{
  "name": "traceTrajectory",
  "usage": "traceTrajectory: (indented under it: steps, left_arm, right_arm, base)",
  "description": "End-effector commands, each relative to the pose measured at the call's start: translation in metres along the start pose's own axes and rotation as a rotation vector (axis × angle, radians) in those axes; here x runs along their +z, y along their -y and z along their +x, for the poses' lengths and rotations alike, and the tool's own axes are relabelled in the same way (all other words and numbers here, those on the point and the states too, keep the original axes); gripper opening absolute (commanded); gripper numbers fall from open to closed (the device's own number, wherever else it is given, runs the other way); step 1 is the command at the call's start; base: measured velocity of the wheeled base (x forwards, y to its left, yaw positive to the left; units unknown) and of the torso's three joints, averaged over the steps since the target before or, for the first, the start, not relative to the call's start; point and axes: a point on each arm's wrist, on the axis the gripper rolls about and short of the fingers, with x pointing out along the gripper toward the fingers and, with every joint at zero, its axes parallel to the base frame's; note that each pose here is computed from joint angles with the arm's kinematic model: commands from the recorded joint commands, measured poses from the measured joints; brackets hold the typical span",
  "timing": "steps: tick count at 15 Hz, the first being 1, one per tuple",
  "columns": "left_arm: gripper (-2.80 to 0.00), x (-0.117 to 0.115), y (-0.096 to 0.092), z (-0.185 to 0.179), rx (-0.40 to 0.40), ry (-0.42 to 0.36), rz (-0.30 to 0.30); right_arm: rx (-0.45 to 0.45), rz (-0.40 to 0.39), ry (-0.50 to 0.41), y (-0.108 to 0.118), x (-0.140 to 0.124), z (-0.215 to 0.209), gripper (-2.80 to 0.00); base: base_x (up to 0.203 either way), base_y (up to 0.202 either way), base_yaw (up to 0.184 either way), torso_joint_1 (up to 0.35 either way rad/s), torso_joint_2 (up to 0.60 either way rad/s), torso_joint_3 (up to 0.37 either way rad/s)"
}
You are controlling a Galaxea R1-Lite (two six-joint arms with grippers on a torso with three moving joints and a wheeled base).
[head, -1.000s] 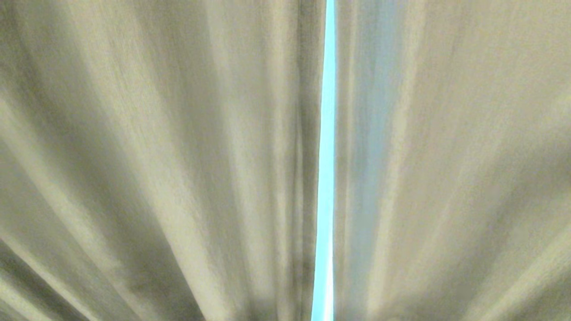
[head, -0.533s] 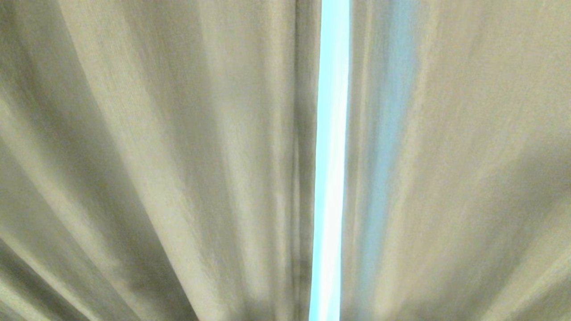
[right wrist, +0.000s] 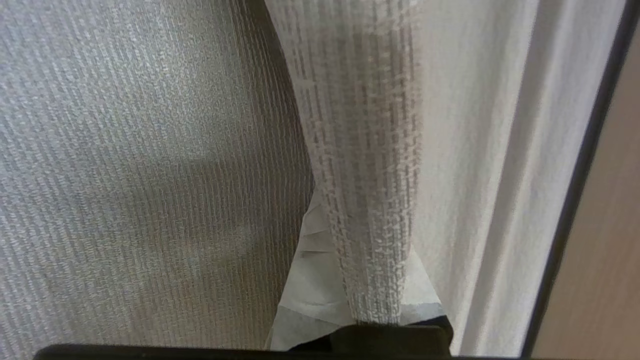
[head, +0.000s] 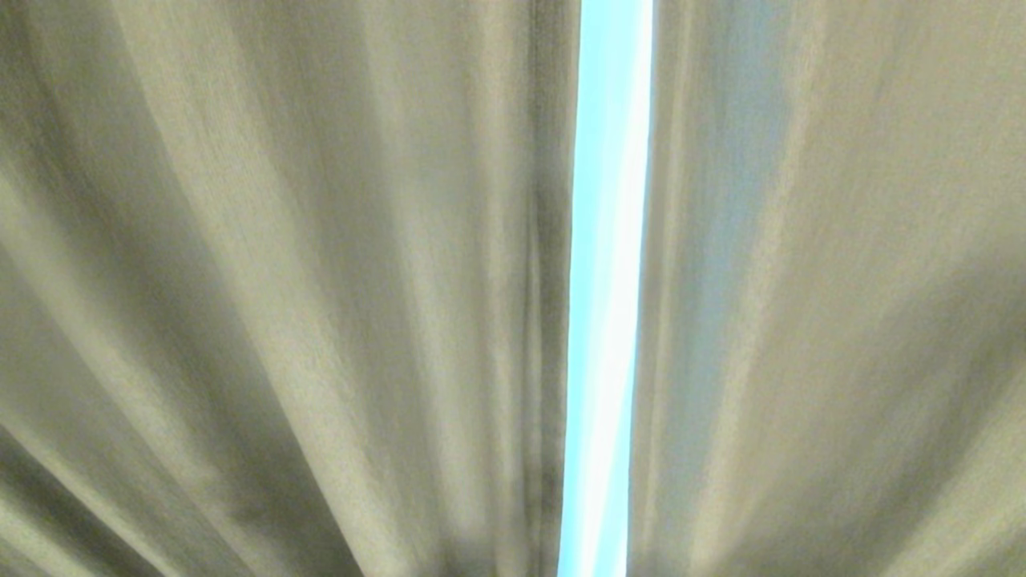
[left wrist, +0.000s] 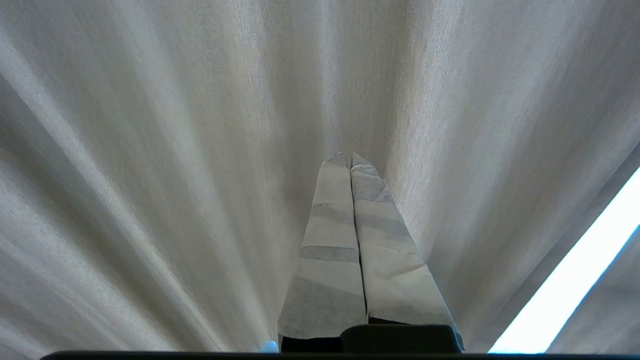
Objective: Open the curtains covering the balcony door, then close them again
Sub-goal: Pull the outer curtains open on both sides
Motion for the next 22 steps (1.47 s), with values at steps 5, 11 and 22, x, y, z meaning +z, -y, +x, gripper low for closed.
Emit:
traceTrajectory:
  steps: [5, 11, 22]
  left_arm:
    - [-2.80, 0.000, 0.000, 0.000, -0.001, 0.002, 0.000]
    - [-2.80, 0.000, 0.000, 0.000, 0.001, 0.001, 0.000]
    - [-2.80, 0.000, 0.000, 0.000, 0.000, 0.001, 0.000]
  right_arm:
    - [-0.023, -0.004, -0.014, 0.009, -0.008, 0.004, -2.80]
    - [-0.030, -0.005, -0.025, 0.013, -0.014, 0.008, -2.80]
    - [-0.046, -0.010, -0.025, 0.019, -0.016, 0.008, -2.80]
  base:
    - [0.000, 0.000, 0.000, 0.000, 0.00, 0.000]
    - [0.000, 0.000, 0.000, 0.000, 0.00, 0.000]
    - [0.000, 0.000, 0.000, 0.000, 0.00, 0.000]
